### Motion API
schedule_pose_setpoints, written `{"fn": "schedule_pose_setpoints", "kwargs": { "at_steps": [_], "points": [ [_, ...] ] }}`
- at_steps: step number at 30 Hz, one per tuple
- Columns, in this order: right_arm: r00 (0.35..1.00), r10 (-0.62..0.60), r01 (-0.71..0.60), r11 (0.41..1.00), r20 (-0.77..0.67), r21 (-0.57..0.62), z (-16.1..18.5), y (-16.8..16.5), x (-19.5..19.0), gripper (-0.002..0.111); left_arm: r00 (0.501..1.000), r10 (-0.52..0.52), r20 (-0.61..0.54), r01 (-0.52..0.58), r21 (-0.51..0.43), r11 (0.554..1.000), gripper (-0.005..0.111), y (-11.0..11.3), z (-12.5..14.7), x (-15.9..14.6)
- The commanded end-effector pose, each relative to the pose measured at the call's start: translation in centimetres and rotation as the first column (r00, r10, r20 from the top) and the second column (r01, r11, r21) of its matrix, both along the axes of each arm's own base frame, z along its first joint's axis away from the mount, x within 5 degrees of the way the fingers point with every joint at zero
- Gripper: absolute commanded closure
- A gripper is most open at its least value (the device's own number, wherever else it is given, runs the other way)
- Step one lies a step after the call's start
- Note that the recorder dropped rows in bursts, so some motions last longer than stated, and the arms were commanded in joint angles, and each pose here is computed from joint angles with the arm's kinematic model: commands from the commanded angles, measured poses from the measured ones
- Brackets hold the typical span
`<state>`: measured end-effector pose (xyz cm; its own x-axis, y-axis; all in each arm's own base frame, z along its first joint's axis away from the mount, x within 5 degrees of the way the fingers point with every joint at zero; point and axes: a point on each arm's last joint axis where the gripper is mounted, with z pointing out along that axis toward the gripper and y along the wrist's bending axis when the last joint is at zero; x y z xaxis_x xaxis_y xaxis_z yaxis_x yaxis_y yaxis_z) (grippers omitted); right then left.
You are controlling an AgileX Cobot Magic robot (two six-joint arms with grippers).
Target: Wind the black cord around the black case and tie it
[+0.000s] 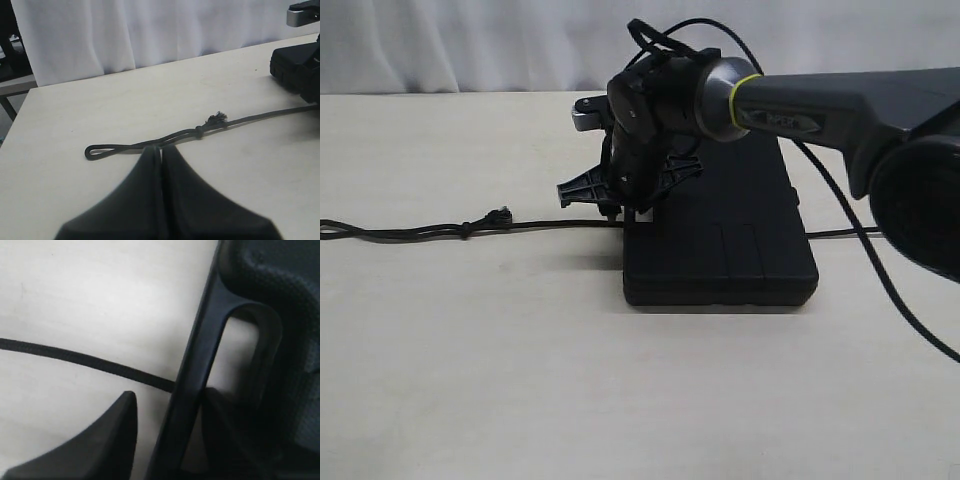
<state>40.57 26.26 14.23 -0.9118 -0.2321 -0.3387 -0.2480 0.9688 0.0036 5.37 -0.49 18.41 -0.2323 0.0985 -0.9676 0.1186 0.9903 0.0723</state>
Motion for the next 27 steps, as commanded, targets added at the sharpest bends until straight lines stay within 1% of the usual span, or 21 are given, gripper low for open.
{"fn": "schedule_pose_setpoints", "kwargs": {
  "at_steps": [1, 11, 17, 27],
  "points": [
    [1.000, 0.003, -0.003, 1.000, 0.012, 0.008, -0.3, 0.2, 0.2, 0.079, 1.000, -0.009, 0.008, 0.009, -0.007, 1.000, 0.107, -0.1, 0.0, 0.0],
    [1.000, 0.004, -0.005, 1.000, 0.025, 0.017, -0.1, 0.3, 0.3, 0.104, 1.000, -0.009, 0.008, 0.009, -0.007, 1.000, 0.107, -0.1, 0.0, 0.0],
    [1.000, -0.003, 0.003, 1.000, 0.005, 0.010, 0.5, 0.1, 0.0, 0.104, 1.000, -0.009, 0.008, 0.009, -0.007, 1.000, 0.107, -0.1, 0.0, 0.0],
    [0.999, 0.028, -0.029, 0.999, -0.023, -0.019, 4.5, -0.8, -1.2, 0.104, 1.000, -0.009, 0.008, 0.009, -0.007, 1.000, 0.107, -0.1, 0.0, 0.0]
  ]
}}
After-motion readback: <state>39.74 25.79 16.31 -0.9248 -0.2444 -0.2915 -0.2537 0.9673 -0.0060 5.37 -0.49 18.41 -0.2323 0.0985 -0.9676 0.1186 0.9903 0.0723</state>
